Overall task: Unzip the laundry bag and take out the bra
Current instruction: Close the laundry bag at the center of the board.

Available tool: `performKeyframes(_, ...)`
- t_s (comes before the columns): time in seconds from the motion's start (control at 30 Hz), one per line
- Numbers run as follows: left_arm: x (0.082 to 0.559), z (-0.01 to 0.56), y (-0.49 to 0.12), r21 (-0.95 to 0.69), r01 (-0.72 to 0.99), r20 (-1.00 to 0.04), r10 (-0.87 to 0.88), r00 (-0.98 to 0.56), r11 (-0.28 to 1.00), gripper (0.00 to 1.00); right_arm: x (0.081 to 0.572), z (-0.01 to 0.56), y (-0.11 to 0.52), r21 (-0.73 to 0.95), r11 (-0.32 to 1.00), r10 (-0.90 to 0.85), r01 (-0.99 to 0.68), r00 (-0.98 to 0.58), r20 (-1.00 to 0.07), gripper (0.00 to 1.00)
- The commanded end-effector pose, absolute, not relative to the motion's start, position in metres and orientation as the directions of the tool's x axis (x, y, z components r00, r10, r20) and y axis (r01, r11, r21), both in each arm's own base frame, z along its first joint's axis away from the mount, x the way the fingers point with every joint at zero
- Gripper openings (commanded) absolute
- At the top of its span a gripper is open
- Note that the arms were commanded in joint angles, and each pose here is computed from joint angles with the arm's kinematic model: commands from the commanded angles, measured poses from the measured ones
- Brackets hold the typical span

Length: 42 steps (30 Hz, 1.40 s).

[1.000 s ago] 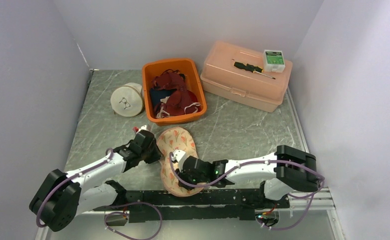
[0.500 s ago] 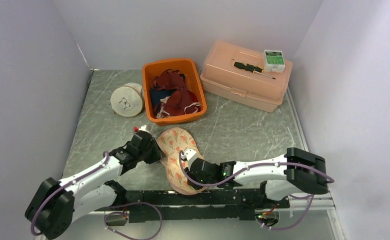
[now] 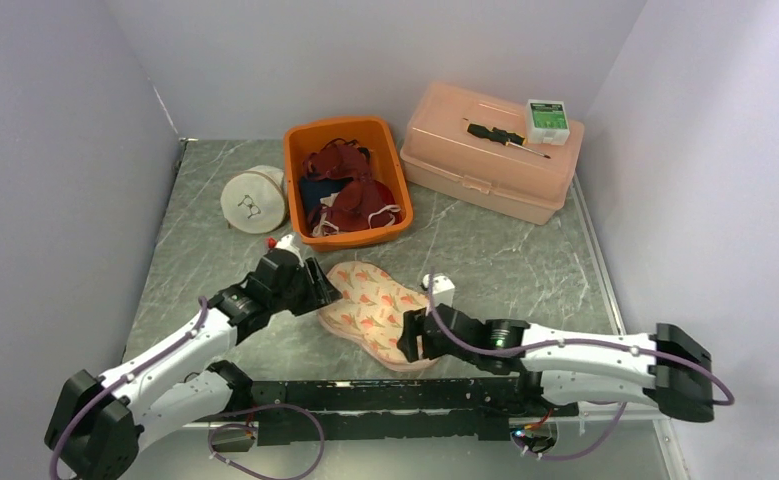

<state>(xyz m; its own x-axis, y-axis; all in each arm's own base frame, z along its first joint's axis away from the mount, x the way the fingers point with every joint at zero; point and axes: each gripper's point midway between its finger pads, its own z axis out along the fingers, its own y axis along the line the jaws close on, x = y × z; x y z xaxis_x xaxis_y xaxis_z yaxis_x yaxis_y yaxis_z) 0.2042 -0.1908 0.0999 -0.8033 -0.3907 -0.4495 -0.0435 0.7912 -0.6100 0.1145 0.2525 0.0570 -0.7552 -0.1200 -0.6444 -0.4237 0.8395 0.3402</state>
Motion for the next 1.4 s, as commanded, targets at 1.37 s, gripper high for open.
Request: performKeyframes(1.37, 0.259, 0.069, -0.201, -0.466, -0.107, -0.438, -0.334, -0.835, 0.878, 0.56, 0.133, 0.135, 0.211, 0.601, 0.77, 0.316, -0.212, -0.693, -0.648, 0.78)
